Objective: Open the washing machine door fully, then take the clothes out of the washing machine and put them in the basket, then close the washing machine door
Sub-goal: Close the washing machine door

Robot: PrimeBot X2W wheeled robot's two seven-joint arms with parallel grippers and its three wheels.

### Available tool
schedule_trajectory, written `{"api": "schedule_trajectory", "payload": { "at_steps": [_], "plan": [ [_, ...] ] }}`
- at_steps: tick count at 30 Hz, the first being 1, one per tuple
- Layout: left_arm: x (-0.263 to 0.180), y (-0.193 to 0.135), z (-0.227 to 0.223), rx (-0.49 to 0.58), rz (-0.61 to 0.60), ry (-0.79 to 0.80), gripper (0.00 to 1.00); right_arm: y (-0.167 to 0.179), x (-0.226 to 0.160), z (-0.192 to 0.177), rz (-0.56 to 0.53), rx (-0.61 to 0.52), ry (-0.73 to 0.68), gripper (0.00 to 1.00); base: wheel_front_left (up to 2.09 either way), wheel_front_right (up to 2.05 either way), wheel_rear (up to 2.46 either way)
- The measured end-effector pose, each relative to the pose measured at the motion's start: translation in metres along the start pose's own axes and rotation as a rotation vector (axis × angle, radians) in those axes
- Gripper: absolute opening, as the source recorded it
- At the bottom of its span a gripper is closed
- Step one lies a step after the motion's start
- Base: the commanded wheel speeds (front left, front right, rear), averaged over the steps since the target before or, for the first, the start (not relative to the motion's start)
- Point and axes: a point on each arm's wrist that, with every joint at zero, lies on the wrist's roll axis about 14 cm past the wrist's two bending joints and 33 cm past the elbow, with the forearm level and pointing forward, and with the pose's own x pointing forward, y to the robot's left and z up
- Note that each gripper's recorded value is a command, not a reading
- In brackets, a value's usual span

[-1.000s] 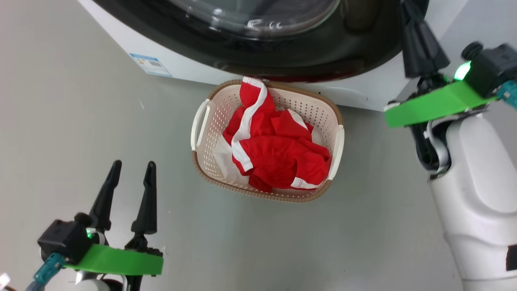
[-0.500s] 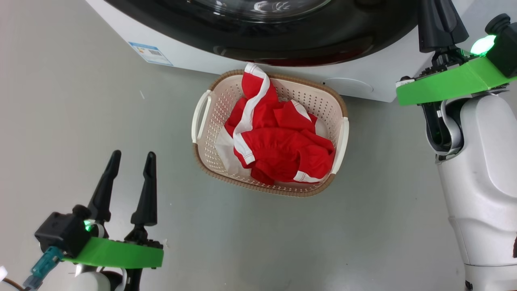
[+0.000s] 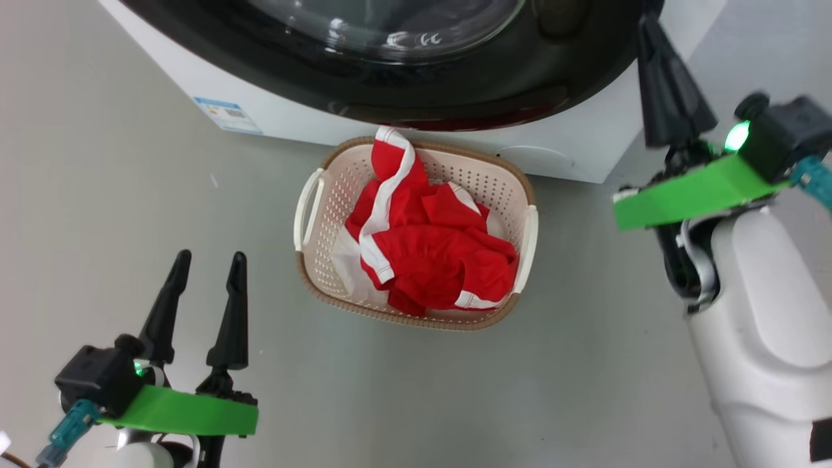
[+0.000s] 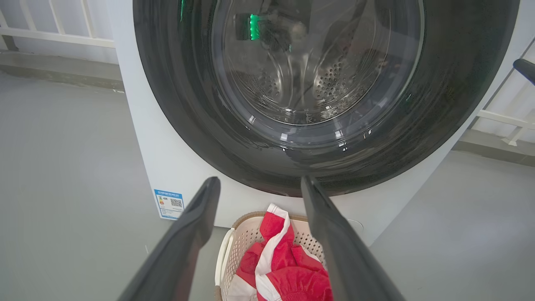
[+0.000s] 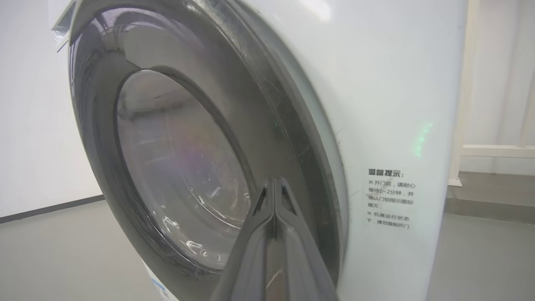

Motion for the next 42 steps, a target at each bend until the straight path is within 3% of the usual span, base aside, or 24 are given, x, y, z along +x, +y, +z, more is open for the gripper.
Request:
{"api": "schedule_trajectory", "payload": {
  "at_steps": [25, 42],
  "plan": [
    [-0.011, -0.019, 0.007, 0.038, -0.115, 0.001, 1.0, -0.04, -0.151, -0.027, -0.214, -0.035, 0.213, 1.0, 0.0, 0.0, 0.0],
    [-0.015, -0.025, 0.009, 0.04, -0.15, 0.002, 1.0, -0.06, -0.202, -0.014, -0.328, -0.058, 0.221, 1.0, 0.0, 0.0, 0.0]
  ]
}}
